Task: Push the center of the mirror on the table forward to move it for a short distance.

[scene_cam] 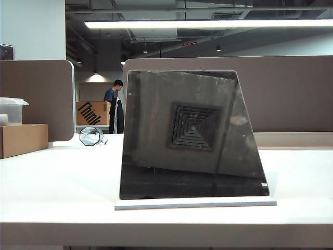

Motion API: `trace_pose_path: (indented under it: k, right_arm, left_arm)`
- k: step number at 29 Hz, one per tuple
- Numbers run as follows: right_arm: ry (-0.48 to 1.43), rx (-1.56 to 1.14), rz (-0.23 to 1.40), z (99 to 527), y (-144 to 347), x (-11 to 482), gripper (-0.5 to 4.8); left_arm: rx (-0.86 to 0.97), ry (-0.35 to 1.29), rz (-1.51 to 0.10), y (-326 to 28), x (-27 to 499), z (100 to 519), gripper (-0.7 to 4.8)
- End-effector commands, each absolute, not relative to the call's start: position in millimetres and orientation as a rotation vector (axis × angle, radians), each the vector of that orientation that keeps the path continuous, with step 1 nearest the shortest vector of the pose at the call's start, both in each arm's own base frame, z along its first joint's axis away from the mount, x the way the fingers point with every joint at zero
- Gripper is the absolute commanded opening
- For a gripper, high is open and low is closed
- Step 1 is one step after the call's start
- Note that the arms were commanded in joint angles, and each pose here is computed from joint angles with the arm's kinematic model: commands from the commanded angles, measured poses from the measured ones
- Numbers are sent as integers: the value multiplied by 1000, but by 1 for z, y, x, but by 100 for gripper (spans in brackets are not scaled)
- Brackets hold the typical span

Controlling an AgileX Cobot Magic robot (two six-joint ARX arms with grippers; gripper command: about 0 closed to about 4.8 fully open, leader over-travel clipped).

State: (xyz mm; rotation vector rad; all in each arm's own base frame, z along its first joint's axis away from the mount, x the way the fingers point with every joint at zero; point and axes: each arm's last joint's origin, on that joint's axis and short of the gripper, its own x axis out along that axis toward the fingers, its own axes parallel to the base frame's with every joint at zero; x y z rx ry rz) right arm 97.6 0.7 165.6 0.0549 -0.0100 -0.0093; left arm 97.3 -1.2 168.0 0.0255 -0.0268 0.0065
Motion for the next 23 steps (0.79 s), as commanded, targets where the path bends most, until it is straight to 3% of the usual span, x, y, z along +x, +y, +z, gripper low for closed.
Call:
trace_pose_path:
  k: [1, 9, 12, 15, 19, 23]
  right_arm:
    - [-20, 52, -9, 167, 1, 98, 0]
    - [-21, 53, -8, 167, 1, 98, 0]
    - [-21, 103, -4, 167, 1, 98, 0]
    - [-22, 315, 29, 167, 2, 98, 1]
    - [-57, 534, 273, 179, 8, 96, -1]
    - [-94, 605, 343, 206, 10, 88, -3]
  left_arm:
    - [26, -34, 2, -1, 97, 169, -5]
    - [25, -35, -44, -6, 97, 168, -5]
    - [22, -37, -199, -21, 95, 168, -5]
    - [17, -39, -458, -45, 86, 168, -5]
    - [14, -43, -739, -63, 74, 169, -5]
    - [15, -44, -814, -65, 72, 168, -5]
